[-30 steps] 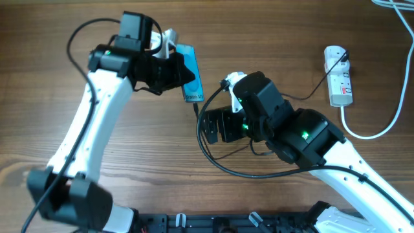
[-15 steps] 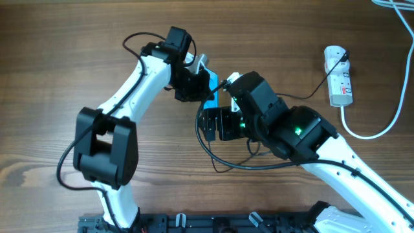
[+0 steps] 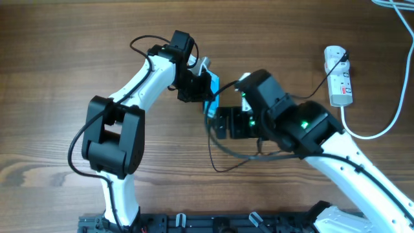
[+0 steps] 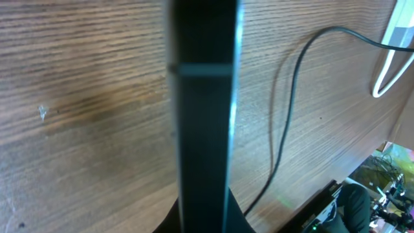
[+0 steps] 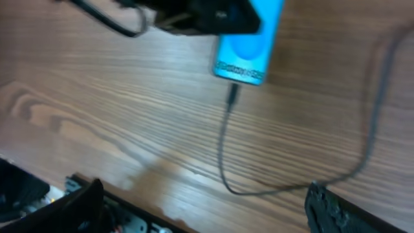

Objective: Plug charger to phone and switch on socket
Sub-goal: 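Lower the plugged-in phone flat onto the table with the left gripper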

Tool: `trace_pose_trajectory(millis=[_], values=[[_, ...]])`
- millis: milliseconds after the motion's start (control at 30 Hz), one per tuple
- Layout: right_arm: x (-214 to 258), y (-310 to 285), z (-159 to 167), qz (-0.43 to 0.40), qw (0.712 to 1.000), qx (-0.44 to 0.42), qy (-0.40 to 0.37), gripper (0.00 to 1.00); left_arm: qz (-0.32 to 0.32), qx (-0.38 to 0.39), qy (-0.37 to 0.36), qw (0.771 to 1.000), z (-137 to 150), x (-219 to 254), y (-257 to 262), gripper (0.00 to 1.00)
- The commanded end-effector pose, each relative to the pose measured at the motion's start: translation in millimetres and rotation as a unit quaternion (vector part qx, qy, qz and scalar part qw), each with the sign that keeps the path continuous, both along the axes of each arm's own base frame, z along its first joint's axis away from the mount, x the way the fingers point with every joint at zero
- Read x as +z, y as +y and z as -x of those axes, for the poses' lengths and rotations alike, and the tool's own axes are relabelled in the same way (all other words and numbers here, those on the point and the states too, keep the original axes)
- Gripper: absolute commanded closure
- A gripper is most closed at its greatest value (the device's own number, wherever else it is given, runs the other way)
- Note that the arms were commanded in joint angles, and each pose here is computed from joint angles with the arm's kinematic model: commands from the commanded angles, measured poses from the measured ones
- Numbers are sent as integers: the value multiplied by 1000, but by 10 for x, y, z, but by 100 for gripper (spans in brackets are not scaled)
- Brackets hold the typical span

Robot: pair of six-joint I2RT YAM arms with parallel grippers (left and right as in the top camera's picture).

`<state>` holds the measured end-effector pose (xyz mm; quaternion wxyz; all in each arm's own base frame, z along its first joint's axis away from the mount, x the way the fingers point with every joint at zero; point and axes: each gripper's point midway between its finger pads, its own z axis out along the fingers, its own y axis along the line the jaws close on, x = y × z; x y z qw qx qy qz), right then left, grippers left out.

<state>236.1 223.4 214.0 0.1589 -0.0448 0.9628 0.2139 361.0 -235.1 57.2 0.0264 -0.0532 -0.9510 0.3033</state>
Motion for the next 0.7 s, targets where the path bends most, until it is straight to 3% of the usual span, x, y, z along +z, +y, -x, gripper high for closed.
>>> trace_pose_trajectory(millis=[0, 667], values=[[-3, -178, -53, 9, 999, -29, 14, 0, 13, -12, 5, 1000, -8, -121, -43, 96], [-11, -221, -68, 11, 999, -37, 18, 0, -11, -8, 4, 1000, -69, -345, 3, 94]])
